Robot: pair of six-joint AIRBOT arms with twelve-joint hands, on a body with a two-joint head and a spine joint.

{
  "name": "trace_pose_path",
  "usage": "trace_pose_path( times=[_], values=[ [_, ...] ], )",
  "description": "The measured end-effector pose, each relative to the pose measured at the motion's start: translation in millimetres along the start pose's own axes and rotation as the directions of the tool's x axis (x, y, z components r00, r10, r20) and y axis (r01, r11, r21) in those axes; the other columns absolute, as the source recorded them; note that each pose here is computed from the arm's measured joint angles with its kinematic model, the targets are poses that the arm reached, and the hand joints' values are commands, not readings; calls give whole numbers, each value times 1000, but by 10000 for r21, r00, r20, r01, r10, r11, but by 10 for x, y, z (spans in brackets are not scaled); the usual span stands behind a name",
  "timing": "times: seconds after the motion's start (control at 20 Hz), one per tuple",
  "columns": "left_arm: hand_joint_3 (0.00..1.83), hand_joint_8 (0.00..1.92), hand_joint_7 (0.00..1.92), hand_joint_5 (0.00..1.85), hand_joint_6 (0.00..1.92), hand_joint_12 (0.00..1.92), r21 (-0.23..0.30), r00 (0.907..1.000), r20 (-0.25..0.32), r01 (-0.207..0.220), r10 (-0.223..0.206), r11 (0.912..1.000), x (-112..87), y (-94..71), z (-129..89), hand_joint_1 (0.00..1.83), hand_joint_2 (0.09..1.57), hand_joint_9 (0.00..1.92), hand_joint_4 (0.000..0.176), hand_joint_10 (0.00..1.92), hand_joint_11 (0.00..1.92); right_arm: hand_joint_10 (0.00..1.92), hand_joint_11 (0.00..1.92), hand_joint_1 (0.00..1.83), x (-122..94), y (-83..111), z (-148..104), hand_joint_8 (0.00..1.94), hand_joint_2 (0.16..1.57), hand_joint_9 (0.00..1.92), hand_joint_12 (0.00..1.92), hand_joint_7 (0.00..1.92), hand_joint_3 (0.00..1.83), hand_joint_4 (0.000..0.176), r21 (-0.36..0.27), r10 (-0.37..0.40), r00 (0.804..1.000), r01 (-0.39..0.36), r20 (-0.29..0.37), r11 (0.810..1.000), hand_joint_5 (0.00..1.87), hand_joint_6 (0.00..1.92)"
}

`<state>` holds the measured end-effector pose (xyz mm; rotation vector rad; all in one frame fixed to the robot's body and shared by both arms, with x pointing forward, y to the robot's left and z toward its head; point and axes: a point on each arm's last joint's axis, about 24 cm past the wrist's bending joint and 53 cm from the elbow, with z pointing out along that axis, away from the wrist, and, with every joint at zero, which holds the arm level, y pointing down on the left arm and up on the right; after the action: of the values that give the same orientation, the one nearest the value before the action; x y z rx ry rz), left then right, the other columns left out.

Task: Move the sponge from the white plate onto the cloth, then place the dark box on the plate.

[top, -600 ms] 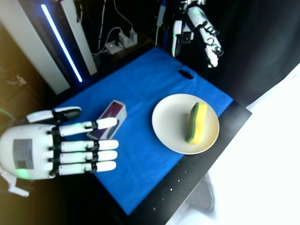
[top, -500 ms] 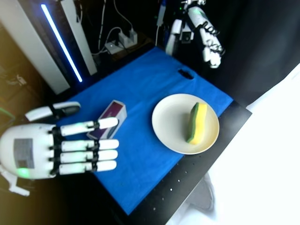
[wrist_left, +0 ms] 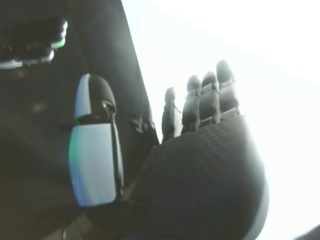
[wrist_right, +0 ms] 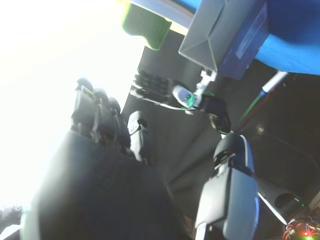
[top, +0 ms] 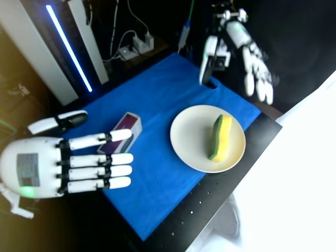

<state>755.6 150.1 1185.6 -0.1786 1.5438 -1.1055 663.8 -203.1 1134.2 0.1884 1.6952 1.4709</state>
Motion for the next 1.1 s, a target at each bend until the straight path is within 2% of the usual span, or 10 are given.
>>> trace_pose_path(
  times=[0.1, 0.45, 0.5, 0.55, 0.6, 0.65, 0.85, 0.9, 1.0, 1.1],
  values=[
    [1, 9, 423, 373, 5, 860, -596, 9986, -448, -300, 274, 9978, 112, 140, 141, 777, 929, 364, 152, 23, 0, 0, 0, 647, -5, -4, -1, 0, 874, 0, 0, 0, 2, 176, 15, -5, 10000, 5, 8, 10000, 124, 6],
    [0, 8, 814, 651, 4, 1255, -1485, 9801, -1736, -1232, 968, 9812, 538, 321, 457, 1075, 986, 761, 0, 44, 68, 0, 0, 722, 0, -2, -1, 0, 908, 0, 0, 0, 12, 176, 4, -19, 10000, 19, -15, 10000, 171, 12],
    [2, 11, 883, 736, 7, 1294, -1530, 9773, -1831, -1355, 1066, 9789, 554, 330, 471, 1162, 1021, 820, 0, 52, 142, 0, 0, 732, 2, -2, -1, 0, 911, 0, 0, 0, 11, 176, 4, -24, 10000, 24, -25, 10000, 171, 10],
    [6, 785, 969, 807, 13, 1373, -1560, 9771, -1833, -1375, 1081, 9782, 551, 342, 473, 1316, 1077, 874, 0, 49, 191, 0, 0, 737, 3, -5, 1, 0, 914, 0, 0, 0, 11, 176, 7, -19, 10000, 19, -23, 10000, 172, 9],
    [2, 834, 1038, 891, 722, 1490, -1620, 9769, -1844, -1390, 1084, 9770, 545, 362, 470, 1359, 1107, 879, 0, 1082, 254, 0, 0, 732, 8, -3, 1, 0, 917, 0, 0, 0, 11, 176, 2, -22, 10000, 22, -39, 10000, 172, 8],
    [1, 920, 1025, 918, 834, 1602, -1659, 9769, -1840, -1402, 1091, 9761, 536, 376, 468, 1366, 1124, 835, 0, 1354, 247, 0, 0, 688, 10, -5, 1, 5, 917, 0, 0, 14, 9, 176, 10, -26, 10000, 26, -49, 10000, 180, 10],
    [0, 1027, 1001, 992, 730, 1617, -1731, 9775, -1809, -1402, 1085, 9749, 519, 379, 505, 1373, 1122, 823, 0, 1400, 345, 0, 0, 696, 27, -8, 8, 9, 932, 0, 0, 38, 10, 175, -7, 6, 10000, -6, -66, 10000, 211, 14],
    [2, 1197, 962, 1000, 735, 1672, -1709, 9776, -1806, -1395, 1082, 9754, 523, 372, 508, 1276, 1125, 759, 0, 1171, 320, 0, 0, 693, 31, -9, 9, 8, 944, 0, 0, 41, 13, 158, -9, 15, 10000, -15, -73, 10000, 212, 11],
    [0, 1255, 949, 1053, 637, 1810, -1632, 9775, -1827, -1362, 1058, 9771, 534, 339, 494, 1265, 1116, 752, 0, 1141, 295, 0, 0, 684, 33, -11, 10, 2, 950, 0, 0, 30, 12, 175, -2, 26, 10000, -26, -74, 10000, 205, 6],
    [0, 1143, 929, 1026, 664, 1486, -1114, 9787, -1749, -1287, 1080, 9854, 506, 163, 430, 1354, 1115, 896, 0, 1272, 588, 0, 0, 682, 34, -11, 11, 5, 946, 0, 0, 40, 7, 176, -3, 76, 9999, -76, -72, 10000, 209, 6]
  ],
)
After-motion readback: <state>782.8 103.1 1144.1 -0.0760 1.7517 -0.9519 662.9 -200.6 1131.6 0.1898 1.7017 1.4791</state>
